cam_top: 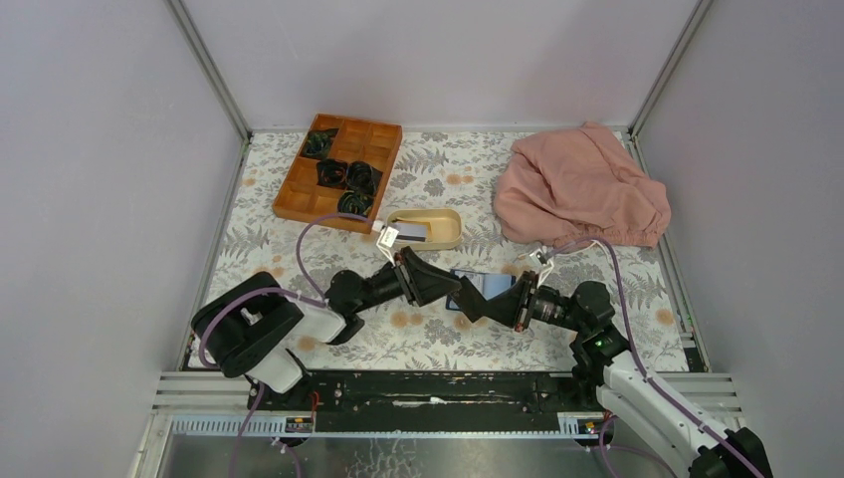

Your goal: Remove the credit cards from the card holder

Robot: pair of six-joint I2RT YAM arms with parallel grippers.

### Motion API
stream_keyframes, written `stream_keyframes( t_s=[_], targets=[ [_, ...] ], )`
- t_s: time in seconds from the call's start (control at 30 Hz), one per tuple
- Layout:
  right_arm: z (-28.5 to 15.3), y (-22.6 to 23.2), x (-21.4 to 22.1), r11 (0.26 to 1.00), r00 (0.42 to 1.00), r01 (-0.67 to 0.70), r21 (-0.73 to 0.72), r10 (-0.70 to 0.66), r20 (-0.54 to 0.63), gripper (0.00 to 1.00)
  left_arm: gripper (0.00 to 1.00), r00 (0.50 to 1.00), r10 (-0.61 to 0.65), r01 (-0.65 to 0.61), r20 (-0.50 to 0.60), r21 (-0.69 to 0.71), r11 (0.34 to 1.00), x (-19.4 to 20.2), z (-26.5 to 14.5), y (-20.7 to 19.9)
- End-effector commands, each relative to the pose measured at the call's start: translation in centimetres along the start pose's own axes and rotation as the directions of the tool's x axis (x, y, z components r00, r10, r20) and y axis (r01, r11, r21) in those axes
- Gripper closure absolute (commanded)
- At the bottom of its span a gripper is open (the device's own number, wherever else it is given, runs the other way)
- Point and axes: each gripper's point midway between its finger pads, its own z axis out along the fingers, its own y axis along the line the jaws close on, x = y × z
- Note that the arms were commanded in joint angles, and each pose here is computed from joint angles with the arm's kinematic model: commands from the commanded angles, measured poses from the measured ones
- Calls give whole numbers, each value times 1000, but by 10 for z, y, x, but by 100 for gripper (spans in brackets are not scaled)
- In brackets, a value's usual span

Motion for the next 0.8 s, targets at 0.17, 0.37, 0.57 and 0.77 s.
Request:
stream_keyframes(
  t_s=[0.17,0.37,0.57,0.77],
  targets=[
    [-4,25,3,995,997,11,-96,-18,-71,100,84,982,0,34,-189,172,985,20,11,-19],
    [-1,25,2,995,997,7,-102,-14,-71,100,100,975,3,39,-220,185,982,27,8,-21],
    [0,18,-3,998,999,11,-66,-13,-38,50,100,994,-3,16,-107,121,993,11,3,-16],
    [0,18,-3,998,1000,7,-70,-8,-19,46,100,1000,3,-3,4,80,997,-6,4,-17]
  ],
)
